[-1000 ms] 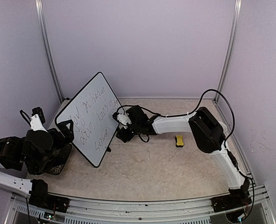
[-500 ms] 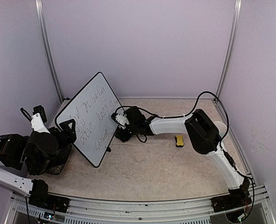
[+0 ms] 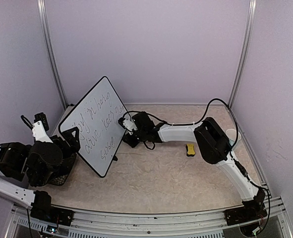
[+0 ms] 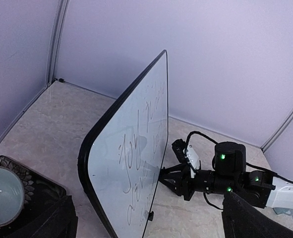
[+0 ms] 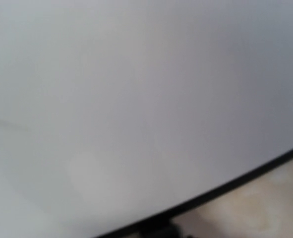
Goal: Erase the whiteboard
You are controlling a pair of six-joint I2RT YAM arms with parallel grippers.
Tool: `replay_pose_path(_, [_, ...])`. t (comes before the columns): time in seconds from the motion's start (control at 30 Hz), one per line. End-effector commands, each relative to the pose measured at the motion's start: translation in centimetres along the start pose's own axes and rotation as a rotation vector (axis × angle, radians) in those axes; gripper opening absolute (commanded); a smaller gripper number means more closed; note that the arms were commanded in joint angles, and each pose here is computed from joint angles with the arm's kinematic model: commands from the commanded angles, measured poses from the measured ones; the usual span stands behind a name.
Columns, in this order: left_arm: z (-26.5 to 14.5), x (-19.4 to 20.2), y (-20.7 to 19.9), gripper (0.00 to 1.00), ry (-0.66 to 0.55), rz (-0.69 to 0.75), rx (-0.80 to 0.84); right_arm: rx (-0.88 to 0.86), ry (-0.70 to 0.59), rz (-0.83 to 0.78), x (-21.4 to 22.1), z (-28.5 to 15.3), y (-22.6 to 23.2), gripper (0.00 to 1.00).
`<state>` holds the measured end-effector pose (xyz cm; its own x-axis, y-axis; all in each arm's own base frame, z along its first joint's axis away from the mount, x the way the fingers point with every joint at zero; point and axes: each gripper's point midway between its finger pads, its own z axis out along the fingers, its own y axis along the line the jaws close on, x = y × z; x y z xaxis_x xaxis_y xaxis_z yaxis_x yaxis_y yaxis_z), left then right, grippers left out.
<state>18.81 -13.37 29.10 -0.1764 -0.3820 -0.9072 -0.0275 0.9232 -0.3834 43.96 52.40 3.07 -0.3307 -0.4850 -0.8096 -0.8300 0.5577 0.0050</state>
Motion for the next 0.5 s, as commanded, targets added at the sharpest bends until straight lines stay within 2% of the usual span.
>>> replay_pose_path(0.0, [-0.3,-0.9,0.6,0.99,-0.018,-0.013,-0.004,-0.032,0.013,0.006,1.6,0.8,0.1,0.21])
replay_pose_path(0.1, [-0.3,-0.8,0.9,0.99,-0.017,-0.034,-0.002,-0.020,0.023,0.008,2.1,0.4,0.0,0.05])
replay_pose_path(0.17, [-0.3,-0.7,1.0,0.99,-0.019,-0.039,-0.001,-0.012,0.024,0.000,2.3,-0.1,0.0,0.00])
replay_pose_path(0.37, [-0.3,-0.8,2.4,0.99,-0.058,-0.066,-0.051,0.112,0.064,0.003,3.8,-2.6,-1.4,0.00])
replay_pose_path(0.47, [-0.2,-0.8,2.1,0.99,-0.071,-0.021,-0.064,0.211,0.080,0.026,4.8,-4.5,-2.7,0.00])
